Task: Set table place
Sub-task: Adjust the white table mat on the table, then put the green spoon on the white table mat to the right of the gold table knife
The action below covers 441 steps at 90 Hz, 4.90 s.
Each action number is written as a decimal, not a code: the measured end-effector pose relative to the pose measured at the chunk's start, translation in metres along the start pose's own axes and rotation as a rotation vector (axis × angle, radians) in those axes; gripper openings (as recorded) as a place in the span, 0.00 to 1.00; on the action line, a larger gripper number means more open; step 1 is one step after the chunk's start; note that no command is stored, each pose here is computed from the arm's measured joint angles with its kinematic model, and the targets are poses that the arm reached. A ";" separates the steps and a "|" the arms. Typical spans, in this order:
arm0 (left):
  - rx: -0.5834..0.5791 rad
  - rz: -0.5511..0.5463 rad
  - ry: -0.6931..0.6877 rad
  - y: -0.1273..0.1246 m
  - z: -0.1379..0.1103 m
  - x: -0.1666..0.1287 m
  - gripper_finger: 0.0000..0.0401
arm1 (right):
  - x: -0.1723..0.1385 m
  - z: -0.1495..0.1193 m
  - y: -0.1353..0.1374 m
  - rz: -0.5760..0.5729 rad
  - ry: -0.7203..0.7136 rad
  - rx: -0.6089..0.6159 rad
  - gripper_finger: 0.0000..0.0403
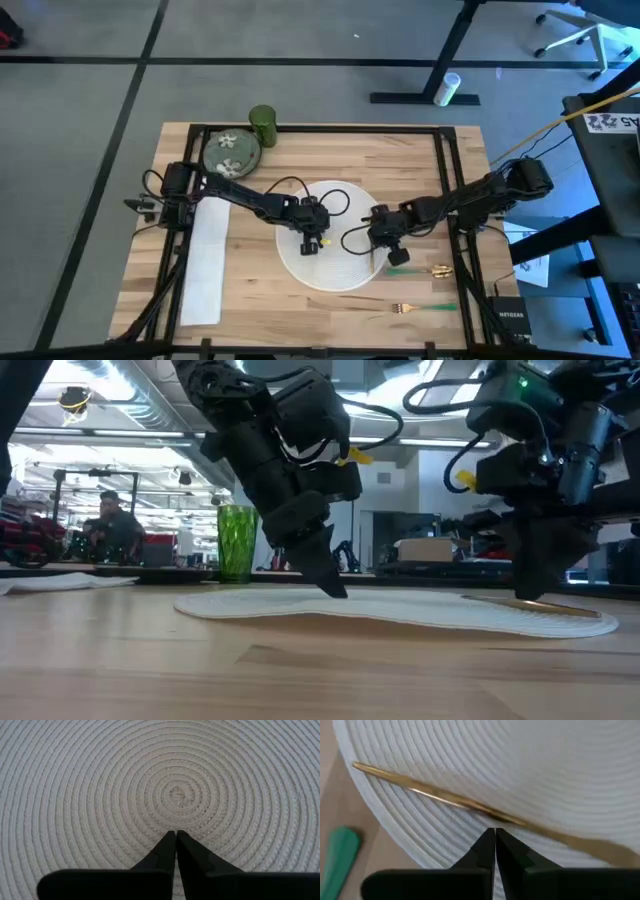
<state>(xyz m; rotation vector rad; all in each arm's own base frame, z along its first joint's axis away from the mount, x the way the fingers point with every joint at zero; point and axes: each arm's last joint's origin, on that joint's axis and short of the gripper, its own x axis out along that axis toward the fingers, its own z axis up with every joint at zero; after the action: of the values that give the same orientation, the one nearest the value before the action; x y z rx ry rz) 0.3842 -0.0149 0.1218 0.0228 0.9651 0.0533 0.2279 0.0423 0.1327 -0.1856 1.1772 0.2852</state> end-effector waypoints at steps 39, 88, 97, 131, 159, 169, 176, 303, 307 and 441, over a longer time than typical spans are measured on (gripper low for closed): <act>-0.003 0.000 0.000 0.000 0.000 0.000 0.00 | 0.001 0.007 0.000 0.010 -0.072 -0.007 0.00; -0.001 0.001 0.001 0.001 0.000 0.000 0.00 | -0.006 0.008 -0.001 -0.014 -0.018 0.000 0.00; -0.001 0.001 0.001 0.001 0.000 0.000 0.00 | -0.003 0.007 -0.001 0.001 -0.009 0.011 0.00; -0.001 0.001 0.001 0.001 0.000 0.000 0.00 | 0.005 0.009 -0.001 0.029 -0.017 0.010 0.00; -0.005 0.003 0.002 0.002 0.000 0.000 0.00 | 0.005 0.013 -0.001 0.033 -0.058 -0.008 0.00; -0.006 0.003 0.002 0.002 0.000 0.000 0.00 | 0.005 0.013 -0.001 0.031 -0.058 -0.008 0.00; -0.008 0.003 0.002 0.002 0.000 0.000 0.00 | 0.005 0.013 -0.001 0.022 -0.057 -0.008 0.00; 0.005 0.005 -0.069 0.005 0.016 -0.038 0.00 | -0.034 -0.018 0.089 0.273 0.236 0.032 0.04; 0.006 0.004 -0.065 0.005 0.015 -0.039 0.00 | -0.034 -0.019 0.090 0.255 0.242 0.038 0.07; 0.011 0.012 -0.022 0.006 0.012 -0.042 0.00 | -0.022 -0.046 0.093 0.132 0.305 0.035 0.02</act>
<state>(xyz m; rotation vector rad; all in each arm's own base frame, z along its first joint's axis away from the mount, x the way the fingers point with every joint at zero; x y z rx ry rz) 0.3702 -0.0116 0.1636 0.0395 0.9434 0.0584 0.1505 0.1149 0.1365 -0.1230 1.4992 0.3604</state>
